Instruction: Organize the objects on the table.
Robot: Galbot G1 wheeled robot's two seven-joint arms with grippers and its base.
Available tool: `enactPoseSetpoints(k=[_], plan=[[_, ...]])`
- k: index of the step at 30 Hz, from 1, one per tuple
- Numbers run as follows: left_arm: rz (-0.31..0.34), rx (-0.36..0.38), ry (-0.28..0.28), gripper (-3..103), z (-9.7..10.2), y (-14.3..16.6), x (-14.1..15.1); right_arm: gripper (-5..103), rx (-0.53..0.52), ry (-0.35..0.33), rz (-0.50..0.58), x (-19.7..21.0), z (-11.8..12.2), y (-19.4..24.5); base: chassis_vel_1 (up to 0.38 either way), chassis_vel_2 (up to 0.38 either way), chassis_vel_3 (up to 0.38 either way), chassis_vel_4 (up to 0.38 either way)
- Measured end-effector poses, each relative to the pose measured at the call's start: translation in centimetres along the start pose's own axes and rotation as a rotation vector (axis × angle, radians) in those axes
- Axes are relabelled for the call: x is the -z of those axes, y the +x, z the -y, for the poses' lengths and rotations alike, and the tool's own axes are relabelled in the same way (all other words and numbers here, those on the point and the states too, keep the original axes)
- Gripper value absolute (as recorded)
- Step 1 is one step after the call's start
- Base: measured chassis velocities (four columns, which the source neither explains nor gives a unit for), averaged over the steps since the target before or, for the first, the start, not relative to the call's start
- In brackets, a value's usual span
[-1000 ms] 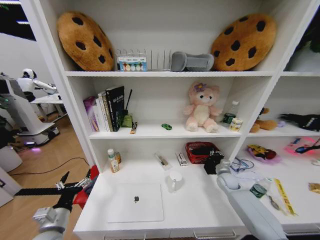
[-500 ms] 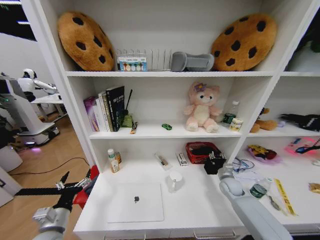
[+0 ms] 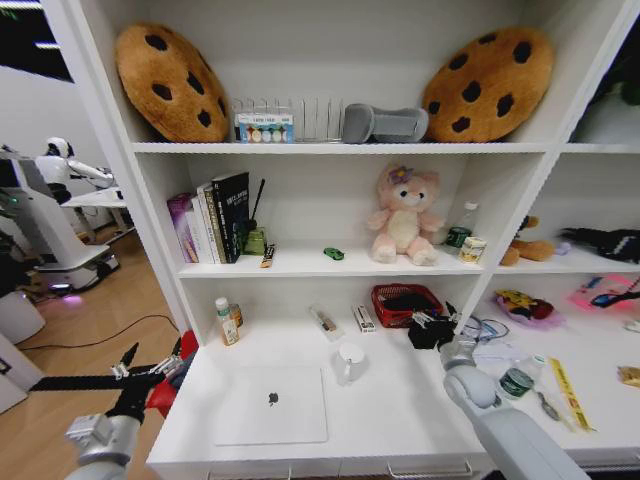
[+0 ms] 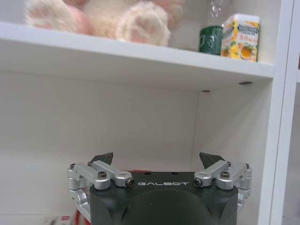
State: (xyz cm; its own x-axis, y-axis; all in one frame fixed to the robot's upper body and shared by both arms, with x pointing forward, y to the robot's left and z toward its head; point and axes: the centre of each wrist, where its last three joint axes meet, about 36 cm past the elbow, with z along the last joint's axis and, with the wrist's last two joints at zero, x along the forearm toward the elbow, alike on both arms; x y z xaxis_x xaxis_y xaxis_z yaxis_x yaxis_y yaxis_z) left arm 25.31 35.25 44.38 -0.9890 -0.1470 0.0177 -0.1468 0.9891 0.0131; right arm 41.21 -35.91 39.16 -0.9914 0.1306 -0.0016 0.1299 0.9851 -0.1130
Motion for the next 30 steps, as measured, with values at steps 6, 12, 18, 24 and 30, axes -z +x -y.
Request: enactPoseSetpoints(k=[6,12,18,24,30], plan=[[0.0,0.0,0.0,100,0.0,0.0,0.0,100,0.023,-0.017,-0.005,1.7,-0.8,6.3,0.0,0.0,0.0,0.0],[0.0,0.0,0.0,100,0.0,0.0,0.0,100,0.028,0.003,0.034,2.3,0.1,10.7,0.0,0.0,0.0,0.0],[0.0,0.0,0.0,100,0.0,0.0,0.0,100,0.009,0.02,0.034,1.5,0.6,14.8,0.0,0.0,0.0,0.0],[0.0,0.0,0.0,100,0.0,0.0,0.0,100,-0.026,-0.015,0.009,0.3,-0.1,17.5,0.0,0.0,0.0,0.0],[0.0,0.0,0.0,100,0.0,0.0,0.0,100,-0.031,-0.046,0.012,0.3,0.0,17.9,-0.017,-0.013,0.01,0.009]])
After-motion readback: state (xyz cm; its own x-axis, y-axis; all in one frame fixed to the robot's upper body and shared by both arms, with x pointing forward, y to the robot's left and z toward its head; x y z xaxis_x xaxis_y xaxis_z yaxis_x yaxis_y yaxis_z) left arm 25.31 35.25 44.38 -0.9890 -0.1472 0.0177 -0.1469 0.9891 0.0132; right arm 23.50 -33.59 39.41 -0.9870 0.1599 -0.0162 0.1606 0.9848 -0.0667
